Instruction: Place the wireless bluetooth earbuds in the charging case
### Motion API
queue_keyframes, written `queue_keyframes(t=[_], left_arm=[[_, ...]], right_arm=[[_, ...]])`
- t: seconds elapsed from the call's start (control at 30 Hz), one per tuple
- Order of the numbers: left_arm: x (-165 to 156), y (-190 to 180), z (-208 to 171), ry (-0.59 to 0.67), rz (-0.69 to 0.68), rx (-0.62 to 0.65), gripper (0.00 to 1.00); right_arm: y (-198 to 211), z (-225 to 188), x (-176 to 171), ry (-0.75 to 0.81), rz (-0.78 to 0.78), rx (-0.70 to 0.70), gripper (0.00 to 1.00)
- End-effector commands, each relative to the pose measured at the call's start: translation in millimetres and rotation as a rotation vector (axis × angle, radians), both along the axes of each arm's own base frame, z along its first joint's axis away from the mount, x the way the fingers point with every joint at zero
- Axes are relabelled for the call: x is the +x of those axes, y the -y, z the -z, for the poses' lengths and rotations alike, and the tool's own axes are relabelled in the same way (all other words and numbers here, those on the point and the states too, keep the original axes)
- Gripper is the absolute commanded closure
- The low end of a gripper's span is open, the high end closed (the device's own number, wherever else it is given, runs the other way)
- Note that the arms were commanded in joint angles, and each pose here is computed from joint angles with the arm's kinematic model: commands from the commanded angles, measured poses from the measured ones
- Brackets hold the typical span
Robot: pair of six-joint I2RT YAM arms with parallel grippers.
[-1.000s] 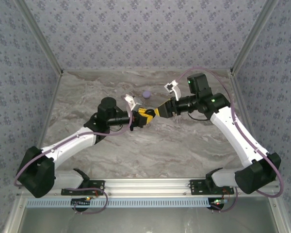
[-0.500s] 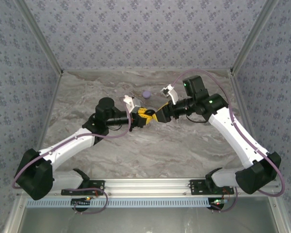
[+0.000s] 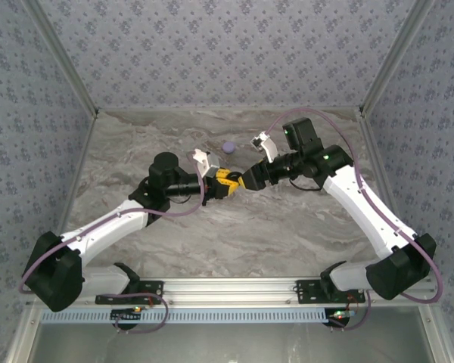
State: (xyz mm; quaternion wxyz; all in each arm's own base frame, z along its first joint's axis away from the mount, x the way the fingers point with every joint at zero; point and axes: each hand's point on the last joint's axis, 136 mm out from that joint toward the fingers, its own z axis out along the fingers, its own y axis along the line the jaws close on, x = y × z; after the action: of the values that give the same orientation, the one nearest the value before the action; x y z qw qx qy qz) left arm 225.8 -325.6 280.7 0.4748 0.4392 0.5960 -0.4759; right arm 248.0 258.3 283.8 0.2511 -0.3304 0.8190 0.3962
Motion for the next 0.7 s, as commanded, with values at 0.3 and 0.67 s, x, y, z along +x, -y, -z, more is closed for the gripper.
queue_keyframes(t=[0.3,0.67], left_arm=[[-22,3,-17,0.072,0.084,-0.035,0.87],[-6,0,-6,0.047,-0.010,0.006,0.87]], right_arm=[[15,-9,24,0.024,0.135,-0.007,0.35],[26,-16,31,0.047,0.198,0.003,0.34]])
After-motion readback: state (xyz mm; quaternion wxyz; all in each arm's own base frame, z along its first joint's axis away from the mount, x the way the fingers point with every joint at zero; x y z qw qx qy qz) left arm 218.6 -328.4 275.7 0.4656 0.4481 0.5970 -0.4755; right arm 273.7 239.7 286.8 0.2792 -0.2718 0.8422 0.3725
